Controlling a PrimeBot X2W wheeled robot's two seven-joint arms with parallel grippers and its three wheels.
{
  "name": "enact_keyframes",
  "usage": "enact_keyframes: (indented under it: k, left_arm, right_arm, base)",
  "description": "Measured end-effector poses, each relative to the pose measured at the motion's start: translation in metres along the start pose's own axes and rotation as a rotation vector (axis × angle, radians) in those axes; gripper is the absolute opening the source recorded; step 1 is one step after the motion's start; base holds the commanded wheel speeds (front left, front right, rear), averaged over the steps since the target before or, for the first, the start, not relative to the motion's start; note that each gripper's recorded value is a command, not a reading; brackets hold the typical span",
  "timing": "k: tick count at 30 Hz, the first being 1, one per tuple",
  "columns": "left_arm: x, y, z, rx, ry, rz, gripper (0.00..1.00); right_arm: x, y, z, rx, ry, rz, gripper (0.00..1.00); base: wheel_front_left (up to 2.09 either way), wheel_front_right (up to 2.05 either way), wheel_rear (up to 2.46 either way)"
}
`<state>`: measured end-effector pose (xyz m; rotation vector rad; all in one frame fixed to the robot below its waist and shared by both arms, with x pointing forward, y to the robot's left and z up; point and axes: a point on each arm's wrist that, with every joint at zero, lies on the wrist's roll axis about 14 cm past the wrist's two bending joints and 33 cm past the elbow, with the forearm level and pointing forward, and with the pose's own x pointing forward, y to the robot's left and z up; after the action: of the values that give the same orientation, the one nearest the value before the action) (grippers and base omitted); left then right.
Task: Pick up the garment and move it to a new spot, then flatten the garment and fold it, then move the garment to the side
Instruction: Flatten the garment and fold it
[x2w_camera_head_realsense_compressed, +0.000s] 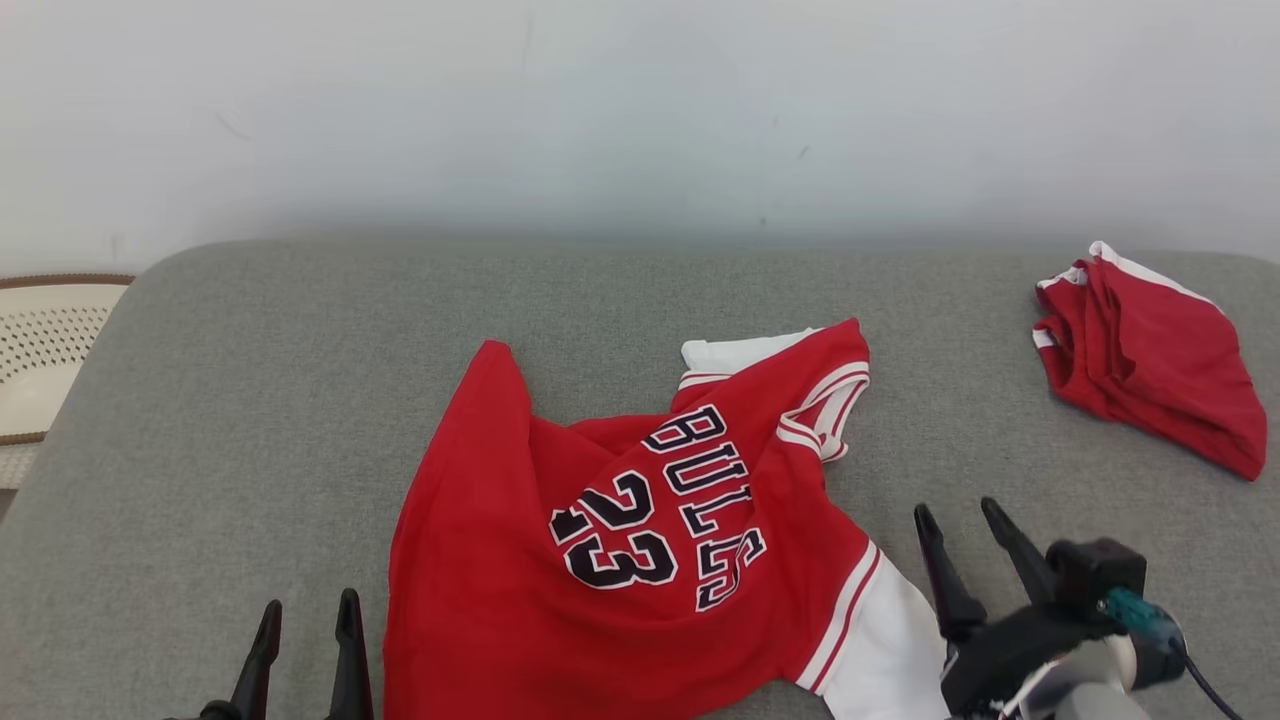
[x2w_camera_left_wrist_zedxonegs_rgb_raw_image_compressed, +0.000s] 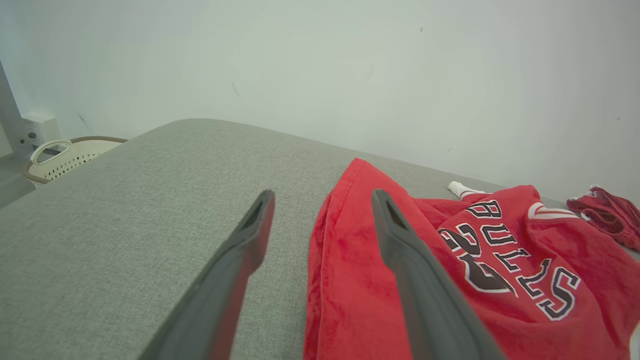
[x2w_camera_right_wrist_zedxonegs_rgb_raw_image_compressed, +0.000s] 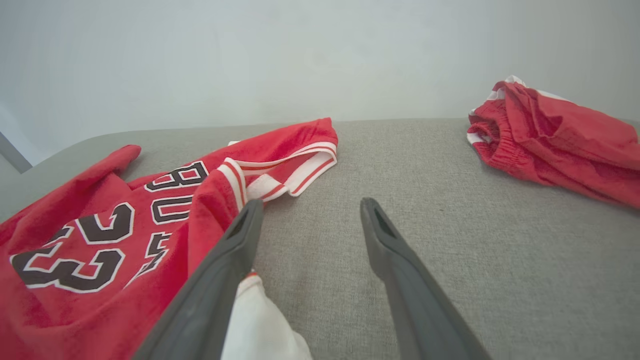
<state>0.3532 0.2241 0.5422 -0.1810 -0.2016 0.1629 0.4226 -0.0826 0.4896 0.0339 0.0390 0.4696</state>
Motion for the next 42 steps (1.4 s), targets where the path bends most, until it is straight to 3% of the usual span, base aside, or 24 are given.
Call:
enact_keyframes:
  k: [12,23,33,41,42]
  left_arm:
    - [0.000,-0.001,-0.002,0.001,0.006,-0.003,1.00]
    - [0.000,0.001,-0.004,0.004,0.012,0.003,1.00]
    - [0.000,0.000,-0.003,0.003,0.009,0.002,1.00]
    - [-0.001,0.001,-0.003,0.004,0.010,0.005,1.00]
    - [-0.001,0.001,-0.003,0.004,0.010,0.006,1.00]
  right_arm:
    - [-0.041,0.012,-0.057,0.055,0.194,-0.008,1.00]
    - [-0.047,-0.006,-0.066,-0.002,0.244,-0.064,1.00]
    - [-0.046,0.039,-0.074,0.052,0.279,0.038,1.00]
    - [-0.049,0.035,-0.082,0.054,0.306,0.032,1.00]
    - [-0.050,0.035,-0.084,0.053,0.318,0.033,0.80]
  base:
    - [0.00,0.00,0.00]
    - [0.00,0.00,0.00]
    - [0.00,0.00,0.00]
    - [0.00,0.00,0.00]
    - [0.00,0.00,0.00]
